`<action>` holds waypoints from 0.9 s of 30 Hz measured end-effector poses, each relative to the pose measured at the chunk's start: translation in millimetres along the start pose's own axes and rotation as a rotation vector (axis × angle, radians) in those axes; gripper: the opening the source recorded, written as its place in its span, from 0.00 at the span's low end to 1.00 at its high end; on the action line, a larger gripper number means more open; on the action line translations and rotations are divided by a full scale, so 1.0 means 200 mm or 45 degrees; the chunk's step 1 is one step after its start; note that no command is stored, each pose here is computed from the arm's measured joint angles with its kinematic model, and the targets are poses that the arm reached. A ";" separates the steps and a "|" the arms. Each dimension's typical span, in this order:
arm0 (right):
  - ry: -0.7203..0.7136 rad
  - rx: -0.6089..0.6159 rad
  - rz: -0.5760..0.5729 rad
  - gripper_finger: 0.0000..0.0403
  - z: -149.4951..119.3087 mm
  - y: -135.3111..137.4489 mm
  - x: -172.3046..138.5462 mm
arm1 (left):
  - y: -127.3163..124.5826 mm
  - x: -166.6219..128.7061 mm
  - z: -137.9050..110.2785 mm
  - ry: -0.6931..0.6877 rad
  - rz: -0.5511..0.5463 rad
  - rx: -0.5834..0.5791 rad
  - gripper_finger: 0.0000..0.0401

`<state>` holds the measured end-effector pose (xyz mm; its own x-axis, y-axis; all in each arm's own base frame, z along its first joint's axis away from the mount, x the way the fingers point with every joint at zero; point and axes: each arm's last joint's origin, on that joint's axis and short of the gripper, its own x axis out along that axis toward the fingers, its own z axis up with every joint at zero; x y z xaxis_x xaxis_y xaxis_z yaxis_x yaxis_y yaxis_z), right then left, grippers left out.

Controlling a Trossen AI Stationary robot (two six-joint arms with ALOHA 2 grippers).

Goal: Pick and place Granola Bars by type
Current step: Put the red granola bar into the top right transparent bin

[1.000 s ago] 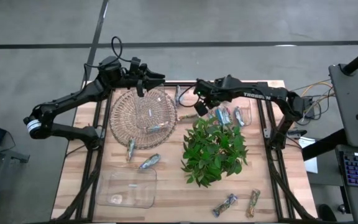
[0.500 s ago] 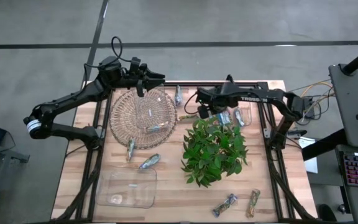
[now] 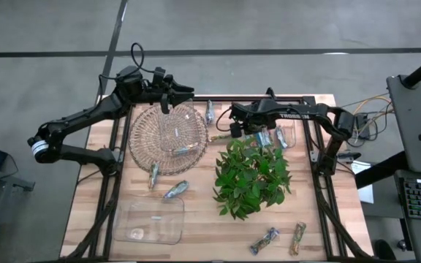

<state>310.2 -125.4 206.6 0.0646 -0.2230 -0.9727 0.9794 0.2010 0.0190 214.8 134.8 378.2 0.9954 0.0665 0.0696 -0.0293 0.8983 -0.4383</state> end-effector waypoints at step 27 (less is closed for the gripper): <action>-0.017 -0.220 0.037 0.03 -0.07 0.06 -0.20 | 0.00 0.00 0.00 0.000 0.000 0.000 0.39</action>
<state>316.9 -100.8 241.6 0.0961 -0.2270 -0.9692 0.9297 0.3683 0.0060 214.8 134.8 378.2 0.9954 0.0664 0.0693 -0.0294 0.8983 -0.4385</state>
